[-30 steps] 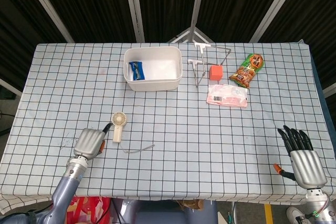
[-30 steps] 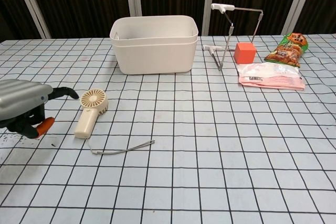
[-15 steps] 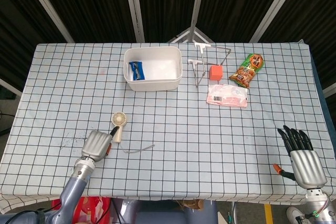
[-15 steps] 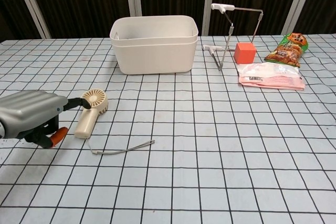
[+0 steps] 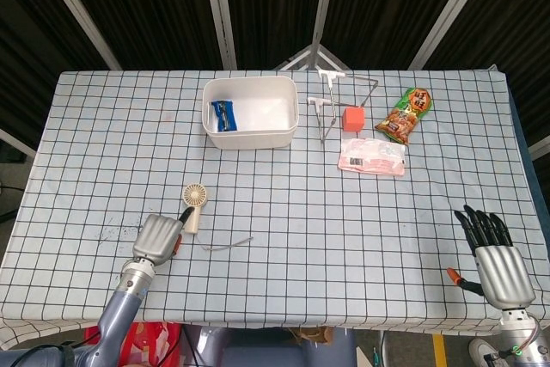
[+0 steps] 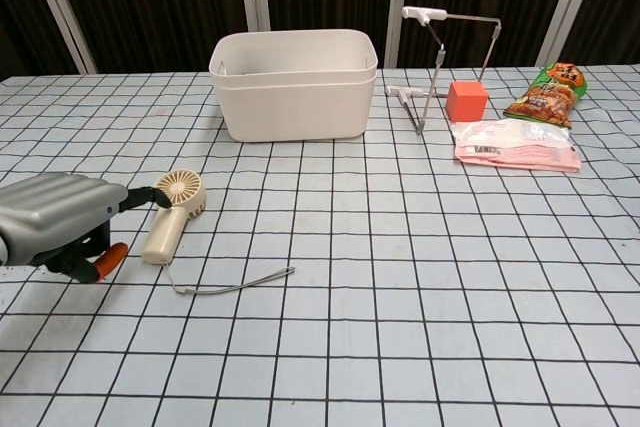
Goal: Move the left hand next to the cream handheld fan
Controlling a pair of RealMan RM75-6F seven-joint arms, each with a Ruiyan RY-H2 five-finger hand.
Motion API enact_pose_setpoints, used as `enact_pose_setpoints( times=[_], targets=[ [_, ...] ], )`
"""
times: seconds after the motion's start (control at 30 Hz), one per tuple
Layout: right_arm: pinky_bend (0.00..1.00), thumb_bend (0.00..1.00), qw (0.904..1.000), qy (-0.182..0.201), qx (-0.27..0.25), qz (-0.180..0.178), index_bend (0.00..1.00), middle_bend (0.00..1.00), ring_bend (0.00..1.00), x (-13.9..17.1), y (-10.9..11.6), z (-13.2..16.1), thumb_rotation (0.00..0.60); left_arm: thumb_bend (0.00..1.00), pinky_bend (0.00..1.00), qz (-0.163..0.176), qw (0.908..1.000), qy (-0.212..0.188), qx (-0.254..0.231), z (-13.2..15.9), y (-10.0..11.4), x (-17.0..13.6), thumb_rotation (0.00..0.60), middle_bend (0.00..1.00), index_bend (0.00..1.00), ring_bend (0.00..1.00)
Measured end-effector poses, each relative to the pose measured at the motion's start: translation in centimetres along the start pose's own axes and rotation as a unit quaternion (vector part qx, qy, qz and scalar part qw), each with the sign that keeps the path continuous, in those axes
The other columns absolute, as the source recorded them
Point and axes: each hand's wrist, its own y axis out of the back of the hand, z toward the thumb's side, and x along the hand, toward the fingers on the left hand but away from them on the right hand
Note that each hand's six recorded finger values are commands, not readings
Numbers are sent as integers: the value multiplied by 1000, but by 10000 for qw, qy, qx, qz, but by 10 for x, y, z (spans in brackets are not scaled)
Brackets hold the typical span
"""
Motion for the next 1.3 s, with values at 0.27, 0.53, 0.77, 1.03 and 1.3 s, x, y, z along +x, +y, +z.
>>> enact_pose_setpoints(
  times=[0.27,0.53,0.77,1.03,1.3],
  targets=[
    [44,207,10000,-7,-11,-25,0,0,0,0,1,0,600,776,1000,-80,9999,48,38,-2,-7,2,600,1000,168,959],
    [43,207,10000,8,-49,-62,0,0,0,0,1,0,600,778,1000,-180,9997,134,59,-8,-15,3,600,1000,163,958],
    [44,207,9999,20,-59,-95,0,0,0,0,2,0,600,778,1000,-170,9997,150,-27,-10,-16,3,600,1000,149,958],
    [43,207,9999,26,-49,-112,0,0,0,0,2,-1,600,769,997,359,9987,-93,-344,-3,9,-2,600,989,134,944],
    [44,208,9999,19,-43,-102,0,0,0,1,2,-1,600,442,755,936,9926,-258,-731,-9,40,-22,600,664,15,672]
  ],
)
